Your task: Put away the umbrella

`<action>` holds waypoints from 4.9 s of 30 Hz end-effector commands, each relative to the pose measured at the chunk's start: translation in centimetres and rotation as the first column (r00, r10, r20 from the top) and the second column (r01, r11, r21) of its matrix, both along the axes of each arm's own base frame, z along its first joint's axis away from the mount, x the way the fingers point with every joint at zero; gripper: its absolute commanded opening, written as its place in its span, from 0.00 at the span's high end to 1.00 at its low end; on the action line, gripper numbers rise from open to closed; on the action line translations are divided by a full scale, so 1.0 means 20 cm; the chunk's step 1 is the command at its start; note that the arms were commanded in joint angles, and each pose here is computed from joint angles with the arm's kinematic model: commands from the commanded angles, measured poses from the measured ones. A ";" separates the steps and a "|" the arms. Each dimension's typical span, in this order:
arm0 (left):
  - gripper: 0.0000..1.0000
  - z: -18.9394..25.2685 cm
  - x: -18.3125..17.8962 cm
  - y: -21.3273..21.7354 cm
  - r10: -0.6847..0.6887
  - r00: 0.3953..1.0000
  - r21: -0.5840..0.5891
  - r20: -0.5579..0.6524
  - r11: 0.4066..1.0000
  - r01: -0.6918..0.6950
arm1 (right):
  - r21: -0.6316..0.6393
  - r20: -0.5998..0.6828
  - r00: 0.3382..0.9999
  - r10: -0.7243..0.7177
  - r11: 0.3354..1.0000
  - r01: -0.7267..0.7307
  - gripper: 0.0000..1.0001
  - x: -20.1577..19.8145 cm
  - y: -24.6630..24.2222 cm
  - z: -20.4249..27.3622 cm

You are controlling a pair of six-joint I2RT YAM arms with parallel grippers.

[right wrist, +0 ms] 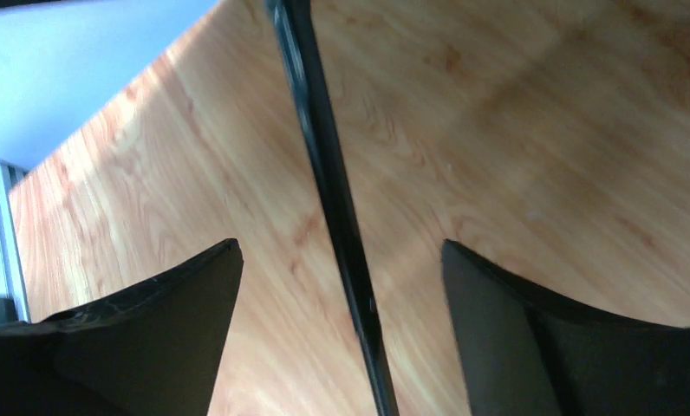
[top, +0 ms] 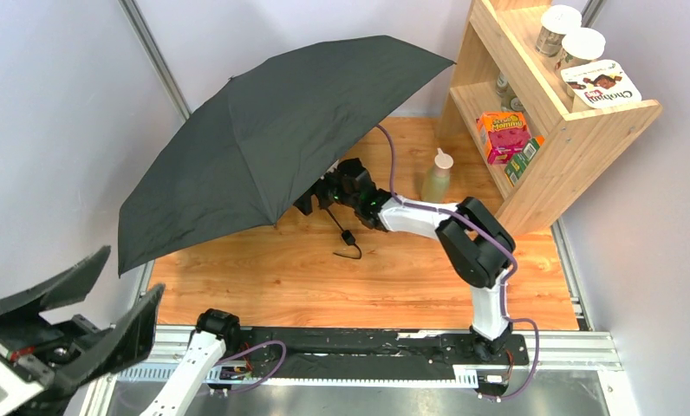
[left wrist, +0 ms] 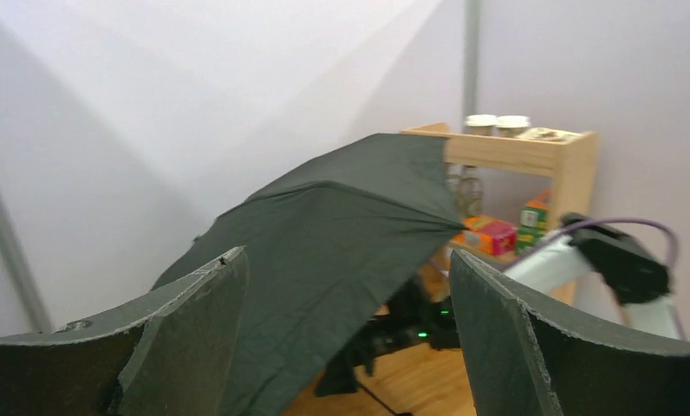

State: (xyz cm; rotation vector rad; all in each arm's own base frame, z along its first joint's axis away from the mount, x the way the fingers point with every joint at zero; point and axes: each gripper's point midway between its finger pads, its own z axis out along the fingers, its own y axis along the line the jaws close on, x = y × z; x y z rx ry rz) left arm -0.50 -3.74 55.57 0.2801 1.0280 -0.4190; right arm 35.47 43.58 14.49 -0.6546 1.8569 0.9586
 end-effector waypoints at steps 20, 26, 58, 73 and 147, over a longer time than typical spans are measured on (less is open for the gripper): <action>0.14 -0.63 0.22 -0.64 -0.677 0.588 -0.222 -0.443 0.718 0.660 | 0.501 -0.154 0.980 0.126 0.865 -0.032 1.00 -0.32 0.05 1.40; 0.18 -0.90 0.64 -0.68 -0.608 0.487 -0.423 -0.627 0.791 0.442 | 0.633 -0.109 0.952 0.286 0.759 -0.155 1.00 -0.45 0.05 1.58; 0.71 -1.13 1.03 -0.77 -0.576 0.425 -0.454 -0.699 0.816 0.359 | 0.579 -0.106 0.989 0.106 0.815 -0.025 1.00 -0.66 0.11 1.54; 1.00 -1.08 1.07 -0.57 -0.315 0.600 -0.249 -0.735 0.949 0.192 | 0.334 -0.029 0.972 -0.235 0.914 0.231 0.30 -0.31 0.14 1.53; 0.21 -0.93 0.87 -0.77 -0.742 0.389 -0.638 -0.547 0.670 0.379 | 0.927 0.185 0.720 0.669 0.125 -0.354 1.00 -0.55 -0.07 2.00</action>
